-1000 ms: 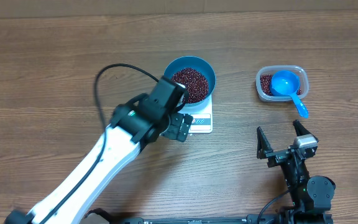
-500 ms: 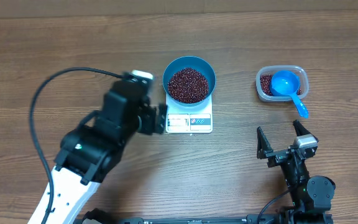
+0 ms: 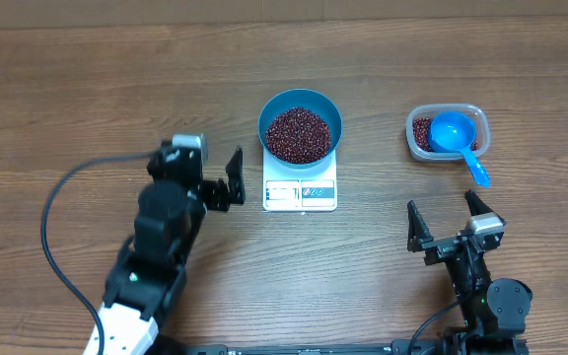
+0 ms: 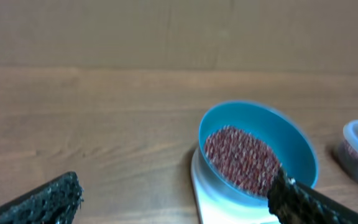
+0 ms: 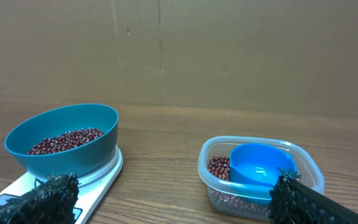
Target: Scoop item into bowl and weigh 150g on scale
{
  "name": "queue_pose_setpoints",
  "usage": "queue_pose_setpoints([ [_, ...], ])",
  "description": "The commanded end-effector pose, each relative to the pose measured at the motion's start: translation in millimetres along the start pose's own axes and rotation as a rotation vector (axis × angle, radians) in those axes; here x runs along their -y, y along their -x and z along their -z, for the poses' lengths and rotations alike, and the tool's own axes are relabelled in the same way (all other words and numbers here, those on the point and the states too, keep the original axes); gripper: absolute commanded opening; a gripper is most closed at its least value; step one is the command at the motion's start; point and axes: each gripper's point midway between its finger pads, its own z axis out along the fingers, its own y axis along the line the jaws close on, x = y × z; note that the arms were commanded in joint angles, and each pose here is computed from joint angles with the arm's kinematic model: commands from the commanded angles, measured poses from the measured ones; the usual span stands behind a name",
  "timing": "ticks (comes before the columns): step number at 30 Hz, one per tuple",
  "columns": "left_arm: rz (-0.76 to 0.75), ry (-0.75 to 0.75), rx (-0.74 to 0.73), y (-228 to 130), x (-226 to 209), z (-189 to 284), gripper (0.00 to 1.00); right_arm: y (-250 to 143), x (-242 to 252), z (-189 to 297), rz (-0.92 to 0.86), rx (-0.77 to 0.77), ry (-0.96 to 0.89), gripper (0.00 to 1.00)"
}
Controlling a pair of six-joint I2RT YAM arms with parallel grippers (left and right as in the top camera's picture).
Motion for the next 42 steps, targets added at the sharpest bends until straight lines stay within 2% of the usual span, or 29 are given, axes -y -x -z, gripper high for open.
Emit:
queue_pose_setpoints([
  [1, 0.002, -0.008, 0.024, -27, -8, 5, 1.0, -2, 0, 0, -0.006, 0.004, -0.005, 1.0],
  [10, 0.09, -0.002, 0.115, -63, -26, 18, 1.0, -2, 0, 0, -0.006, 0.004, -0.005, 1.0],
  [17, 0.102, -0.009, 0.175, -87, -32, 28, 0.99, -2, 0, 0, -0.006, 0.004, -0.005, 1.0],
  [34, 0.105, 0.12, 0.175, -96, -65, 57, 1.0, -2, 0, 0, -0.006, 0.004, -0.005, 1.0],
  [42, -0.122, 0.128, 0.256, -77, -63, 68, 1.0, -2, 0, 0, -0.006, 0.004, -0.005, 1.0],
])
